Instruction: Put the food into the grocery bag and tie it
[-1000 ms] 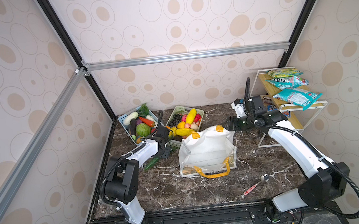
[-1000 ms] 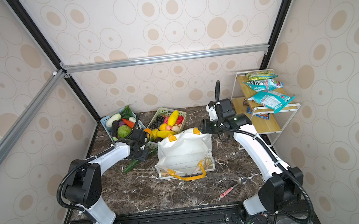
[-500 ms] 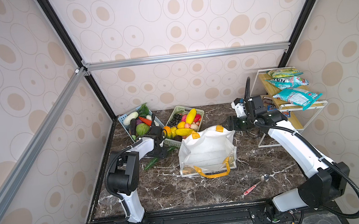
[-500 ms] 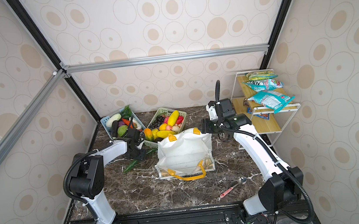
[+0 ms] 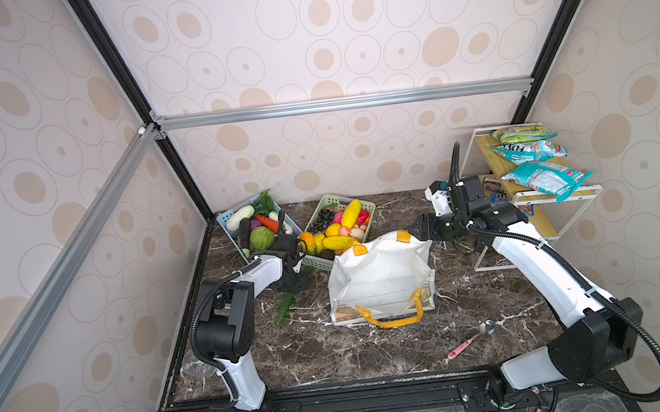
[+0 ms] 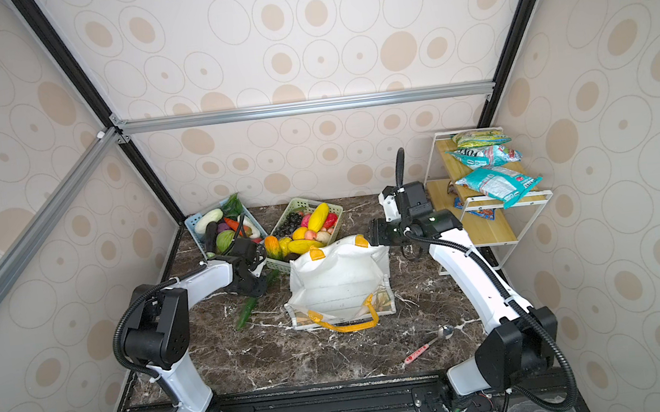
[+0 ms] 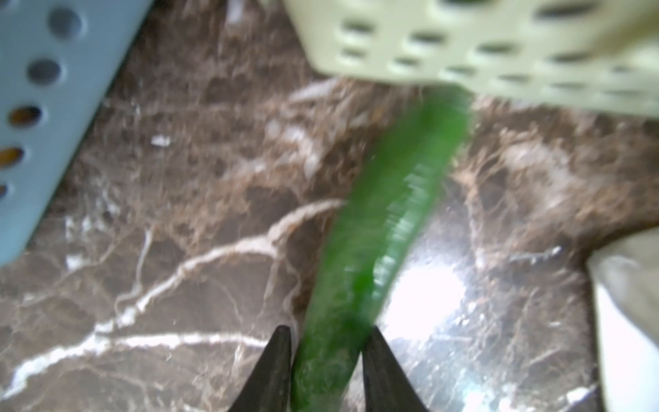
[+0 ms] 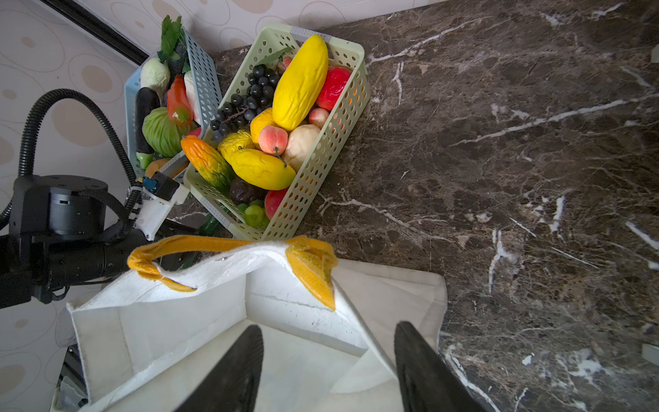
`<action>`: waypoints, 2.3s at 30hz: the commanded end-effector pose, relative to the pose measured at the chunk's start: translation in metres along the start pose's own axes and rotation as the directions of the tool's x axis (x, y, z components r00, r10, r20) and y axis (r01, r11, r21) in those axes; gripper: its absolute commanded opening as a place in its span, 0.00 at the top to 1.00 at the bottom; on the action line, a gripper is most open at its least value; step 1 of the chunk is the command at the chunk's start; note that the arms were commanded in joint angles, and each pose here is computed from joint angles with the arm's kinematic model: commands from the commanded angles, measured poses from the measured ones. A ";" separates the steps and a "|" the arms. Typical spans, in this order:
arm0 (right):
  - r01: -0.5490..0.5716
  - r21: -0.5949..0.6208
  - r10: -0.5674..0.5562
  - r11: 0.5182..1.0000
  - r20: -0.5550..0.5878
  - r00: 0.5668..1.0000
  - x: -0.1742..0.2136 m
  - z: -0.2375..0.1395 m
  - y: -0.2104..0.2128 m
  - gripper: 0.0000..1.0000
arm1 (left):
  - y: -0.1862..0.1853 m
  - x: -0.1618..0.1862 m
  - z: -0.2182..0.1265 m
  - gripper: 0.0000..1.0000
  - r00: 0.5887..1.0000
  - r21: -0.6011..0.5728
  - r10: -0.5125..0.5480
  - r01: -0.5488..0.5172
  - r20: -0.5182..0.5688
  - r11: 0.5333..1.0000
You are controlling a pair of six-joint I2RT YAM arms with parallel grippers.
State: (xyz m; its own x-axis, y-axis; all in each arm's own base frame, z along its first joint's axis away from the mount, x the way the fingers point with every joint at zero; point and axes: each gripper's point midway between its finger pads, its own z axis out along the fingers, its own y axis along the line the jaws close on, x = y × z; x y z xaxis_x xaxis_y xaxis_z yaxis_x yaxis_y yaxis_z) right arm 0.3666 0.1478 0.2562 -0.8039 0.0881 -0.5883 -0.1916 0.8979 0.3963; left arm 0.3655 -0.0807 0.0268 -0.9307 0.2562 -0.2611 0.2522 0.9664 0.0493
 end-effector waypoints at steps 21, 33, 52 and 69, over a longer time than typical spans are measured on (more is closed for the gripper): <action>0.018 -0.014 -0.018 1.000 0.020 1.000 0.004 -0.009 0.005 0.38 | 0.014 -0.016 -0.057 0.76 0.990 -0.052 -0.077 0.084 0.115 0.995; 0.012 -0.014 -0.011 1.000 0.021 1.000 0.003 -0.010 0.005 0.38 | -0.007 -0.070 -0.143 0.76 0.919 0.119 -0.118 0.079 0.376 0.990; 0.002 -0.048 -0.001 0.999 0.025 1.000 -0.003 -0.010 0.013 0.38 | -0.010 -0.051 -0.145 0.78 0.938 0.115 -0.085 0.049 0.337 0.992; -0.001 -0.044 0.001 0.999 0.019 1.000 -0.007 -0.009 0.013 0.38 | -0.025 -0.091 -0.225 0.78 0.828 0.256 -0.163 0.024 0.536 0.966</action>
State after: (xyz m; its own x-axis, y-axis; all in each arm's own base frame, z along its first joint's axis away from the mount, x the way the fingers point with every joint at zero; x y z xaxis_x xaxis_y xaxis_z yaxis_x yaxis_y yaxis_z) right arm 0.3630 0.1512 0.2652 -0.7952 0.0995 -0.5981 -0.2062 0.8833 0.4210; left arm 0.3821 -0.1127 0.2205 -0.7438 0.0843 -0.6631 0.2431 0.9582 -0.1508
